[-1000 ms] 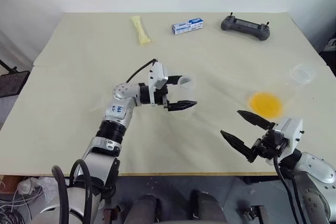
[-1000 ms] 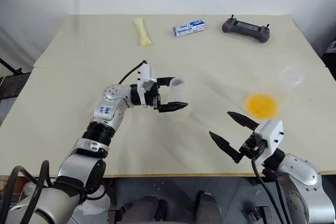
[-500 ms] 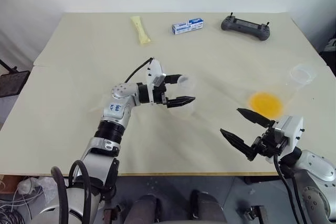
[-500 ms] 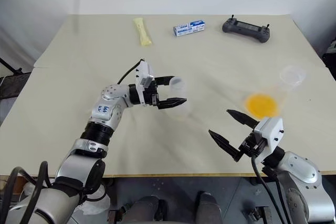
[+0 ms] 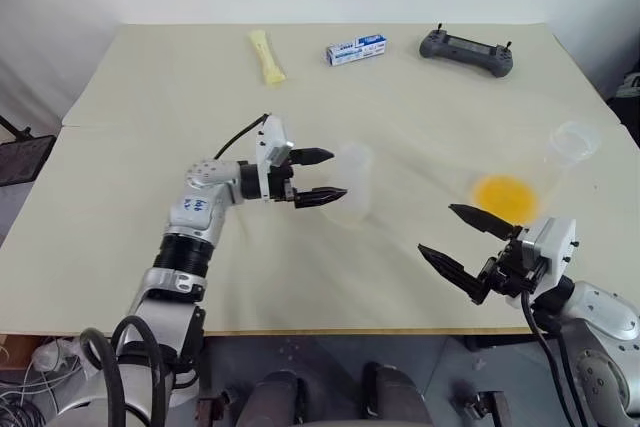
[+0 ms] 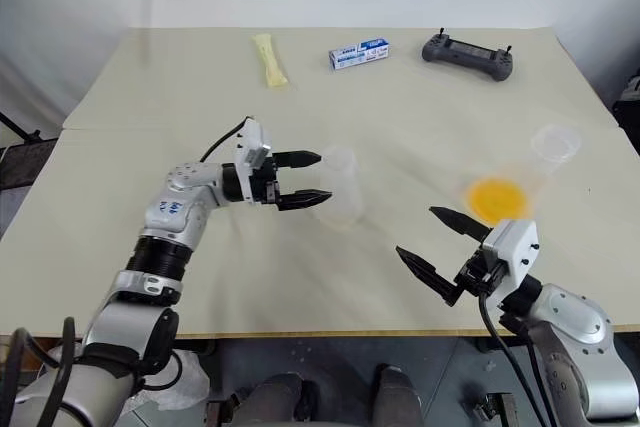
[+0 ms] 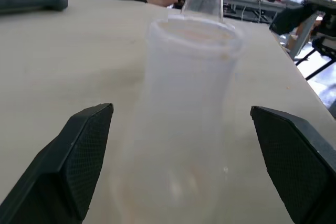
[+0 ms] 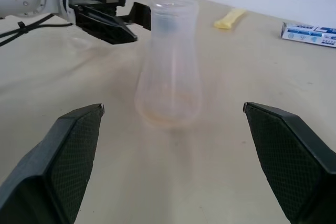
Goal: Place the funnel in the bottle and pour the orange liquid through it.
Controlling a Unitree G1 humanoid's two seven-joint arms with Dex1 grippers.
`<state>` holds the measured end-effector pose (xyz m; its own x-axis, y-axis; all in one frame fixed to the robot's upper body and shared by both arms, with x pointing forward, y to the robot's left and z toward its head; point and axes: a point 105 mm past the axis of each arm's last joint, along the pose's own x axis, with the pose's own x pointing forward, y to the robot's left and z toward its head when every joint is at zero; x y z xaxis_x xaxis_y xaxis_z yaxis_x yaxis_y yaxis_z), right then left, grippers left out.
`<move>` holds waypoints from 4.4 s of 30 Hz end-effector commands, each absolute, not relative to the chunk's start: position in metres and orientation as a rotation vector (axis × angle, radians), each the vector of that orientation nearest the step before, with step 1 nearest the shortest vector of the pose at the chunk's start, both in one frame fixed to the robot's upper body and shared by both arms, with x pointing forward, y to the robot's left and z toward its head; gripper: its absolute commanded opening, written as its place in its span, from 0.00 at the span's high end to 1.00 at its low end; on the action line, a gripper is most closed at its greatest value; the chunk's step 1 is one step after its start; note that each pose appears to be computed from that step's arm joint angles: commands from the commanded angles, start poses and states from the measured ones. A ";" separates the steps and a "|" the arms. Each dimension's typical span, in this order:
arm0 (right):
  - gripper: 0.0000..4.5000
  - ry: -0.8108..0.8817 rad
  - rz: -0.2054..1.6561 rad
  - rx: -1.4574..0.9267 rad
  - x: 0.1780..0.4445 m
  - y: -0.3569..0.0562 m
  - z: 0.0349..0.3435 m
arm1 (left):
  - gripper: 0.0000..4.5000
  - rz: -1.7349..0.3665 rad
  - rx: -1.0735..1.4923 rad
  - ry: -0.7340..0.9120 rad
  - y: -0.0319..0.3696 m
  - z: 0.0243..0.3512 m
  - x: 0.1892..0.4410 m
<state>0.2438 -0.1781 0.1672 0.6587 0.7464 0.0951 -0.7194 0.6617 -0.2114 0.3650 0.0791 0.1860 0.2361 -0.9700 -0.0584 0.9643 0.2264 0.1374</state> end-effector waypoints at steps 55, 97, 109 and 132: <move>0.00 -0.087 1.090 -0.128 0.254 -0.172 0.166 | 0.01 -0.052 0.070 -0.083 0.262 0.128 0.284; 0.00 -0.099 1.065 -0.157 0.258 -0.175 0.167 | 1.00 -0.356 -0.077 -0.191 0.245 0.179 0.298; 0.00 -0.109 1.001 -0.152 0.253 -0.177 0.162 | 1.00 -0.712 -0.128 -0.151 0.201 0.232 0.308; 0.00 -0.182 0.924 -0.197 0.250 -0.182 0.174 | 1.00 -1.432 -0.057 0.432 0.145 0.277 0.325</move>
<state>0.2529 -0.1816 0.1622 0.5905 0.8062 0.0378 -0.7861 0.5851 -0.1990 0.3247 0.1409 0.2651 0.0850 -0.9631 -0.2554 0.9309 0.1682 -0.3243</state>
